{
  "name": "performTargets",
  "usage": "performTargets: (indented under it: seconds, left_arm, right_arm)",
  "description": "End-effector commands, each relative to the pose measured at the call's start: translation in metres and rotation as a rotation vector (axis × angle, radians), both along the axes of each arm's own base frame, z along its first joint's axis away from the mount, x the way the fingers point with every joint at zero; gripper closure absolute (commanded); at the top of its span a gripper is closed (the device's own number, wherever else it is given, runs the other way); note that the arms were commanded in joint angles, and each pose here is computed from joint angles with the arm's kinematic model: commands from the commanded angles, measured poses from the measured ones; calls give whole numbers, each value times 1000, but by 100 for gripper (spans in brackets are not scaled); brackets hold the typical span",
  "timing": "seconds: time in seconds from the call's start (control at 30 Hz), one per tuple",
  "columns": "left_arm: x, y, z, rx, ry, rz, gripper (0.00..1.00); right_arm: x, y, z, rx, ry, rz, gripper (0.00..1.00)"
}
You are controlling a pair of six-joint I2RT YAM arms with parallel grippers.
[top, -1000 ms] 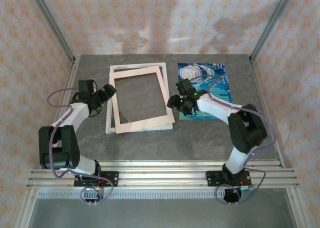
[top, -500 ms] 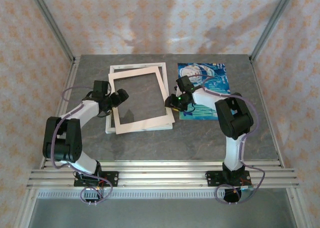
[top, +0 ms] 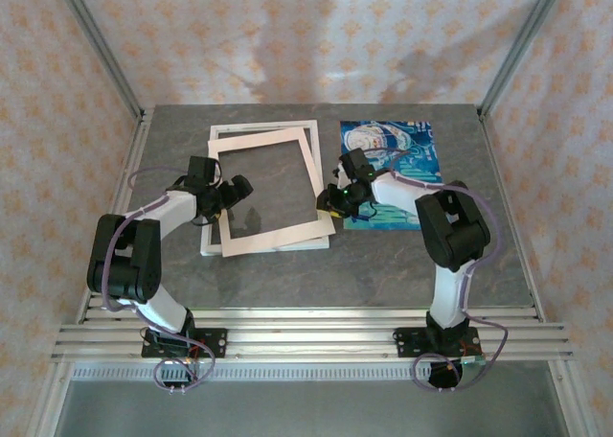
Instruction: Put the photo into the frame
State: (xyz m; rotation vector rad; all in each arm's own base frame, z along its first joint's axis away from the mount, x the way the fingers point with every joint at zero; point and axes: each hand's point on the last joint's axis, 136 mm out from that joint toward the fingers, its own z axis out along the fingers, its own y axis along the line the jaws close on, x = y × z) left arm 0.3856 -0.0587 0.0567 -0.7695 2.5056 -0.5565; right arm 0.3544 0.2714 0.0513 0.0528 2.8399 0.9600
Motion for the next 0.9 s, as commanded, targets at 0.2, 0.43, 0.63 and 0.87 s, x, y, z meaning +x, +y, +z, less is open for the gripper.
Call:
performTargets:
  seconds: [0.2, 0.43, 0.63, 0.87]
  left_arm:
    - [9, -3, 2, 6, -21, -1, 0]
    - [7, -5, 4, 3, -25, -5, 0]
    - [8, -4, 13, 4, -44, -3, 0]
    - [17, 6, 50, 85, -97, -30, 0]
  right_arm:
    - [-6, 8, 42, 70, -39, 29, 73]
    - [-10, 15, 37, 131, 10, 6, 86]
    - [-10, 18, 40, 177, 21, -23, 100]
    - [-13, 3, 52, 132, -21, -78, 100]
